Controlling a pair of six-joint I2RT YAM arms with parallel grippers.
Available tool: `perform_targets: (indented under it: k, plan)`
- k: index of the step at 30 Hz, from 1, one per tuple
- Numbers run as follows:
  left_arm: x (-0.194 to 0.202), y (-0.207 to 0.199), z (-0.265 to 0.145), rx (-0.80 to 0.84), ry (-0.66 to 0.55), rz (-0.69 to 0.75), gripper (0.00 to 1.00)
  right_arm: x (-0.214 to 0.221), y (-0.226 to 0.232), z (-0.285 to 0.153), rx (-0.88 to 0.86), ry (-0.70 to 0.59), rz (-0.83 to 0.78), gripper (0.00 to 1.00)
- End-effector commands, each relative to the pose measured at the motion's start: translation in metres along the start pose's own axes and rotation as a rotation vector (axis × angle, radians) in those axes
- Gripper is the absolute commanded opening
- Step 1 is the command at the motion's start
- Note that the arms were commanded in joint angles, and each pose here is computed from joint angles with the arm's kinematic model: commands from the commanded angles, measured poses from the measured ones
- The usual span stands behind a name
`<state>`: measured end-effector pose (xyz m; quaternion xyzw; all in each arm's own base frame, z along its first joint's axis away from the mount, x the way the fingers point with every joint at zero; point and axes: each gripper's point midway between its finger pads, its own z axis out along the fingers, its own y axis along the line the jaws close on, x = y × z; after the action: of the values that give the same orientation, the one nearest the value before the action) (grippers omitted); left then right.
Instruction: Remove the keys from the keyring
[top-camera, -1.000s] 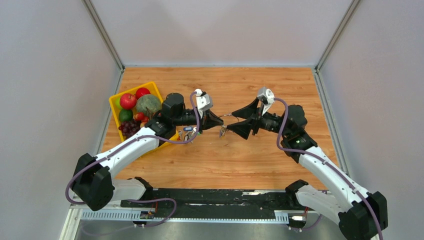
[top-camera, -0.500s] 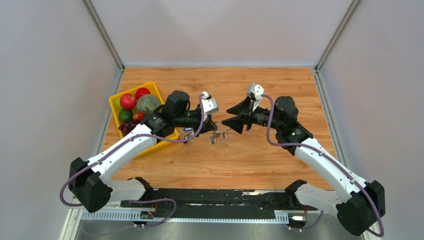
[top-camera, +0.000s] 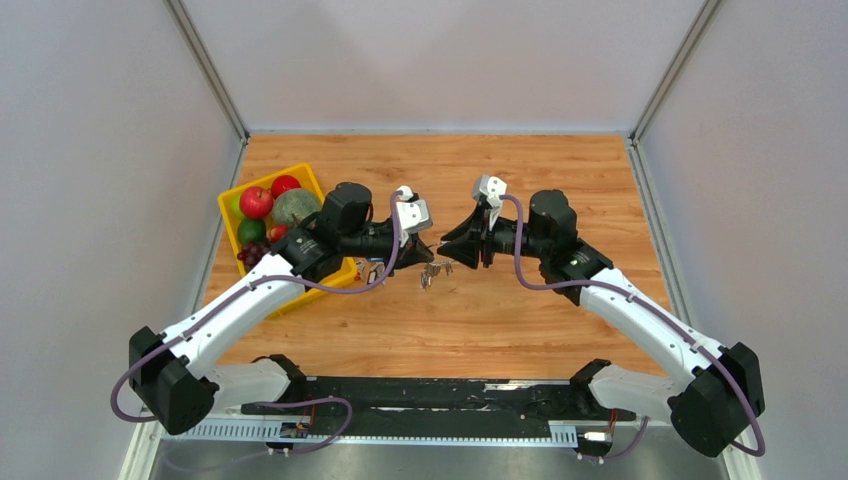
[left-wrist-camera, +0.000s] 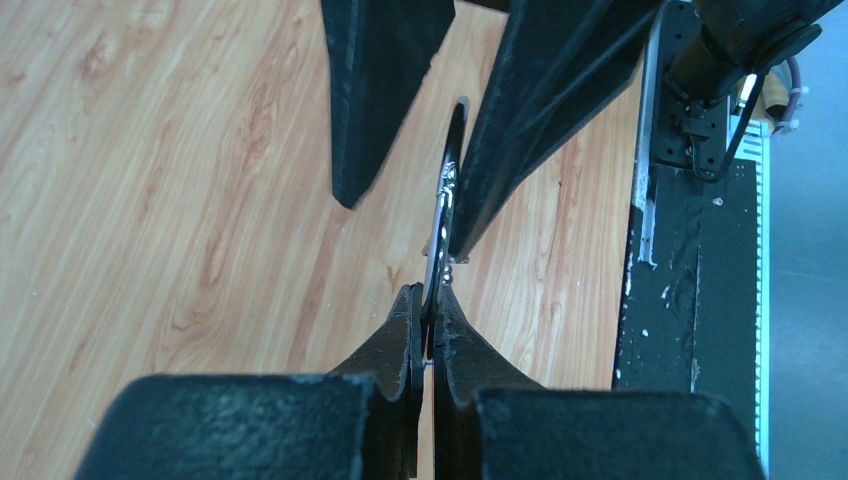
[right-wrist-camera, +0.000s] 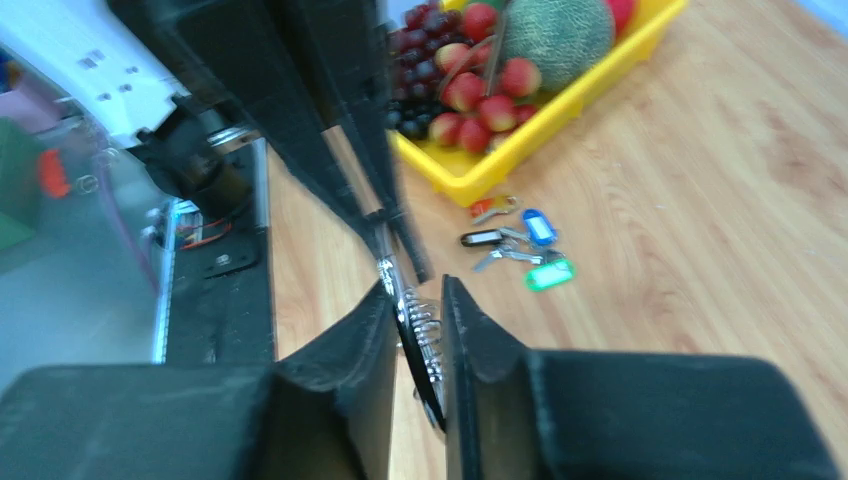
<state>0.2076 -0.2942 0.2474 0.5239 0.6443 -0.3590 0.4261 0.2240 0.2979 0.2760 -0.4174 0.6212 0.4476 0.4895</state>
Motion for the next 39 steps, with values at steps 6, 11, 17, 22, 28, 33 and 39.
perform_targets:
  k: [6,11,17,22,28,33,39]
  plan:
    - [-0.035,-0.007,-0.011,-0.006,-0.141,0.069,0.18,-0.043,0.011,-0.005,-0.020,-0.078,-0.085,0.00]
    - [-0.040,0.000,-0.020,-0.112,-0.267,0.064,0.59,-0.064,0.013,-0.011,0.005,-0.122,-0.118,0.00]
    - [-0.026,0.005,-0.031,-0.224,-0.367,-0.007,0.67,-0.080,0.016,-0.013,-0.001,-0.143,-0.138,0.00]
    - [-0.010,0.010,-0.034,-0.289,-0.426,-0.038,0.66,-0.091,0.020,-0.016,-0.009,-0.157,-0.151,0.00]
    - [0.009,0.017,-0.028,-0.332,-0.432,0.001,0.55,-0.099,0.029,-0.019,-0.035,-0.169,-0.131,0.00]
    - [0.017,0.021,-0.024,-0.343,-0.411,0.018,0.47,-0.102,0.032,-0.021,-0.044,-0.173,-0.134,0.00]
    - [0.020,0.026,-0.024,-0.368,-0.396,0.052,0.42,-0.100,0.033,-0.020,-0.054,-0.168,-0.128,0.00]
